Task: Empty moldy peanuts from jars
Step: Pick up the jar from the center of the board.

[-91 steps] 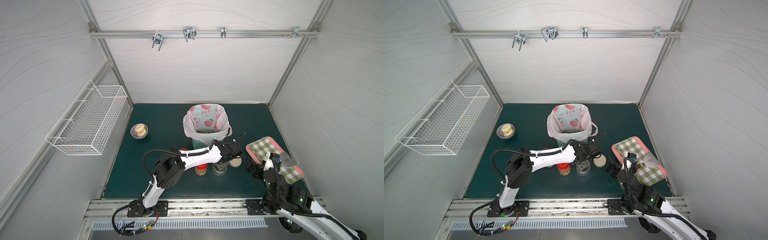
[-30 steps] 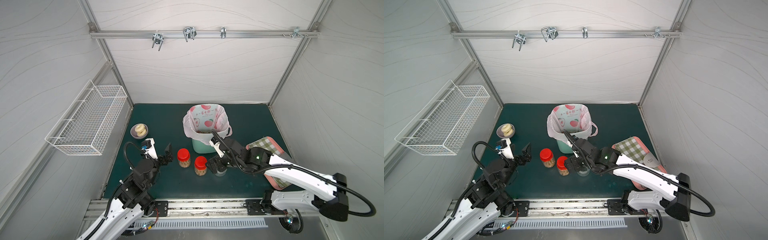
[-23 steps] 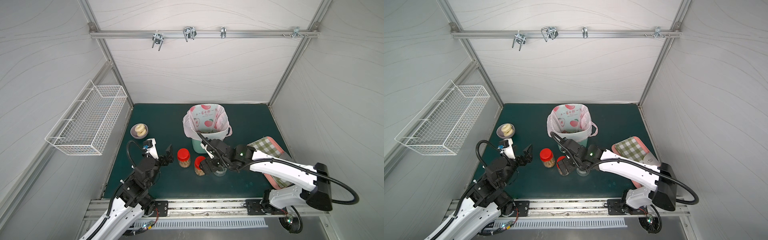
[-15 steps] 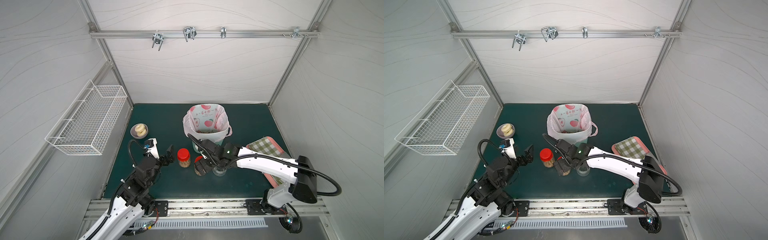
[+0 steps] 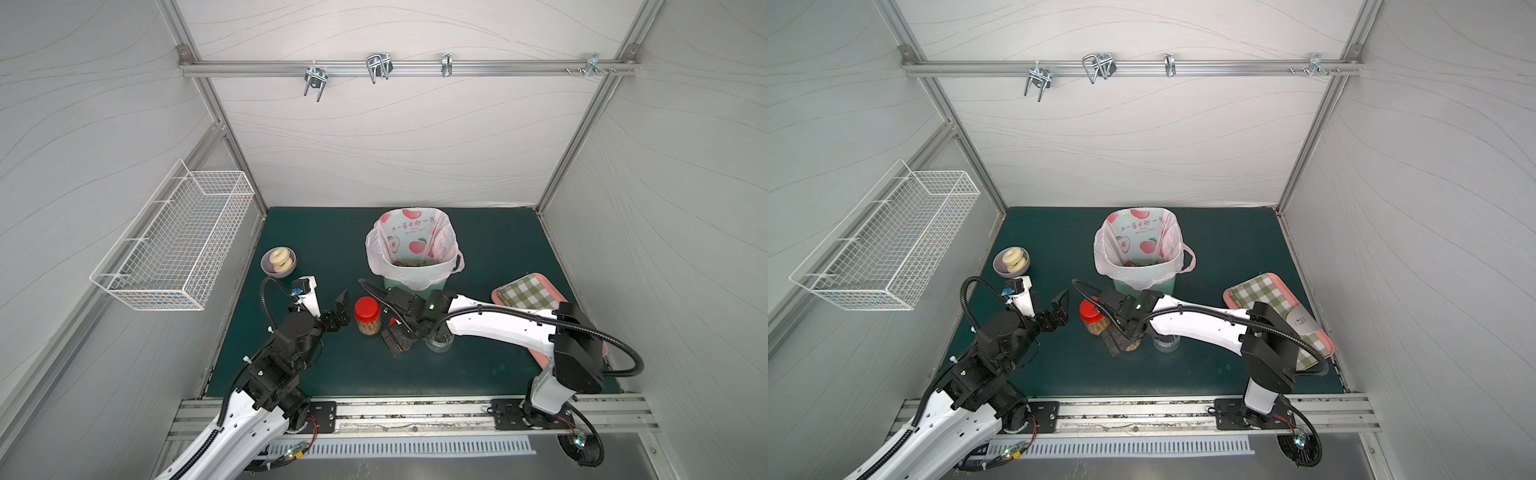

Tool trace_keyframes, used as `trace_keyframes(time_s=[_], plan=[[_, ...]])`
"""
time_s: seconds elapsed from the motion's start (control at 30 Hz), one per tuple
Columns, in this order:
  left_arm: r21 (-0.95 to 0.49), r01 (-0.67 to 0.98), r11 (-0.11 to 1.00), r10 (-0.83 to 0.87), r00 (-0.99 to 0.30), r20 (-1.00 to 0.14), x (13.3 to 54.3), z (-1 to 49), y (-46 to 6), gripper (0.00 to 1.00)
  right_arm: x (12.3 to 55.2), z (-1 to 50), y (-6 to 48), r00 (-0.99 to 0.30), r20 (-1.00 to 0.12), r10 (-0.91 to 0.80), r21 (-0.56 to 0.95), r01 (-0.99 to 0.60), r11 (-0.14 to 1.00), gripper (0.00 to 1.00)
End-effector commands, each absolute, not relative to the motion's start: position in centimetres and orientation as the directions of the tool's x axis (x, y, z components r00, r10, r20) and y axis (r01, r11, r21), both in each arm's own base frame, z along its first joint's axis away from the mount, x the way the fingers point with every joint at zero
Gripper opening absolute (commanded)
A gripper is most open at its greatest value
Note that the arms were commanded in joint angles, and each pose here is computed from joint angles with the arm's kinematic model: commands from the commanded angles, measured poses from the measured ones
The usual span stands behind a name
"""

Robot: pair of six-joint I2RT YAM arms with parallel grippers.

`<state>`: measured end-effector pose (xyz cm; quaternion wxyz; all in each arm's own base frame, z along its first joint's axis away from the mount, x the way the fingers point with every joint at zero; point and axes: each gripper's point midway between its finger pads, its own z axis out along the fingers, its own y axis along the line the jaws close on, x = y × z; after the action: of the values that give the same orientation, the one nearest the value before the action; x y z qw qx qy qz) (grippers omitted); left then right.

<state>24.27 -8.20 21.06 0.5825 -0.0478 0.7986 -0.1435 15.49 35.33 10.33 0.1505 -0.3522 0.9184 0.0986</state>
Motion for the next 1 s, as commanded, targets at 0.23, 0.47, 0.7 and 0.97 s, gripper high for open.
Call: trace_keyframes(time_s=[0.23, 0.47, 0.7, 0.97], plan=[[-0.308, 0.108, 0.945, -0.270, -0.273, -0.923, 24.4, 22.7, -8.3, 0.97, 16.3, 10.4, 35.0, -0.718, -0.364, -0.593, 0.021, -0.643, 0.766, 0.93], [-0.306, 0.112, 0.945, -0.267, -0.275, -0.924, 24.5, 22.9, -8.4, 0.97, 16.7, 10.0, 35.1, -0.719, -0.363, -0.593, 0.003, -0.637, 0.771, 0.89], [-0.297, 0.124, 0.947, -0.255, -0.277, -0.927, 24.4, 22.9, -8.5, 0.97, 16.8, 10.0, 35.0, -0.713, -0.362, -0.600, -0.013, -0.640, 0.769, 0.76], [-0.287, 0.191, 0.939, -0.231, -0.271, -0.934, 24.1, 23.7, -9.5, 0.95, 16.4, 11.4, 35.0, -0.705, -0.357, -0.613, 0.008, -0.658, 0.753, 0.64]])
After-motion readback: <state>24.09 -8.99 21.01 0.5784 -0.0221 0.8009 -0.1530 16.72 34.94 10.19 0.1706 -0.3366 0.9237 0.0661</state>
